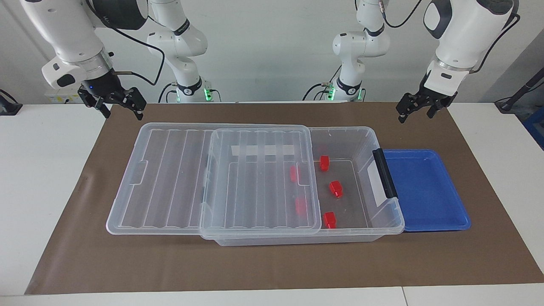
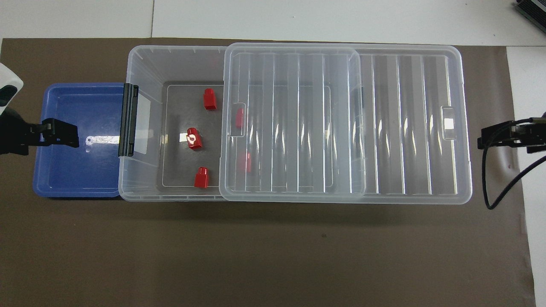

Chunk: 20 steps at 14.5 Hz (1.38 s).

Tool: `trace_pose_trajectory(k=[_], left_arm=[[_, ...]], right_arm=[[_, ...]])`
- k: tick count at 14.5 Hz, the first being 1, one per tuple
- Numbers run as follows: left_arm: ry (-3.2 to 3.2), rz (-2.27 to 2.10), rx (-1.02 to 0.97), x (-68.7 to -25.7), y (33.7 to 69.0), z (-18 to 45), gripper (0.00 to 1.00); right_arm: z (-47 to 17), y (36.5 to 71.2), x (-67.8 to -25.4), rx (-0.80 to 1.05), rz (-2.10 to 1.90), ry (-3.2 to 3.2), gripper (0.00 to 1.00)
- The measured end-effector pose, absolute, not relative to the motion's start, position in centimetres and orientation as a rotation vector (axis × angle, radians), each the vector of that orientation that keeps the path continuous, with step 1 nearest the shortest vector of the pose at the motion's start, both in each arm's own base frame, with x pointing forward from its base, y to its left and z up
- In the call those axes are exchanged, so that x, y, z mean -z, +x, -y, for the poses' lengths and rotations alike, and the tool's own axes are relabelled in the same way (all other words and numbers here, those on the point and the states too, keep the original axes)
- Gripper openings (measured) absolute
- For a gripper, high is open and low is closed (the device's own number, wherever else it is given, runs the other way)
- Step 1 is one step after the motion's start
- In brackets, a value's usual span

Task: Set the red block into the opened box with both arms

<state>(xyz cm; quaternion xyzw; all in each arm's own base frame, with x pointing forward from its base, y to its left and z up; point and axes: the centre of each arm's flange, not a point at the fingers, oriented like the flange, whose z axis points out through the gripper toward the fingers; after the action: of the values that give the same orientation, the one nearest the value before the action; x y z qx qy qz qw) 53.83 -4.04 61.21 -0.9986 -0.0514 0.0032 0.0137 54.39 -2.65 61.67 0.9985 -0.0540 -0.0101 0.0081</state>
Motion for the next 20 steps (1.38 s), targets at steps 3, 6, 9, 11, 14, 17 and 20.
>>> trace_pose_trajectory(k=[3,6,9,11,14,17,20], left_arm=[[-3.11,0.165,-0.011,-61.6,53.8,3.9,1.0],[-3.11,0.165,-0.011,-61.6,53.8,3.9,1.0],[-3.11,0.165,-0.011,-61.6,53.8,3.9,1.0],[-3.11,0.165,-0.011,-61.6,53.8,3.9,1.0],[-3.11,0.165,-0.011,-61.6,53.8,3.9,1.0],[-3.11,0.166,-0.01,-61.6,53.8,3.8,1.0],[-3.11,0.166,-0.01,-61.6,53.8,3.8,1.0]], right_arm=[[2.7,54.4,-61.7,0.032,0.169,3.121,1.0],[2.8,54.4,-61.7,0.027,0.14,3.122,0.94],[4.8,55.0,-61.9,-0.064,0.129,3.117,0.59],[8.0,55.8,-60.8,-0.15,0.045,3.105,0.37],[12.3,57.7,-57.0,-0.22,-0.051,3.075,0.05],[13.1,60.4,-52.8,-0.248,-0.095,3.058,0.01],[12.2,62.6,-49.1,-0.26,-0.117,3.065,0.01]])
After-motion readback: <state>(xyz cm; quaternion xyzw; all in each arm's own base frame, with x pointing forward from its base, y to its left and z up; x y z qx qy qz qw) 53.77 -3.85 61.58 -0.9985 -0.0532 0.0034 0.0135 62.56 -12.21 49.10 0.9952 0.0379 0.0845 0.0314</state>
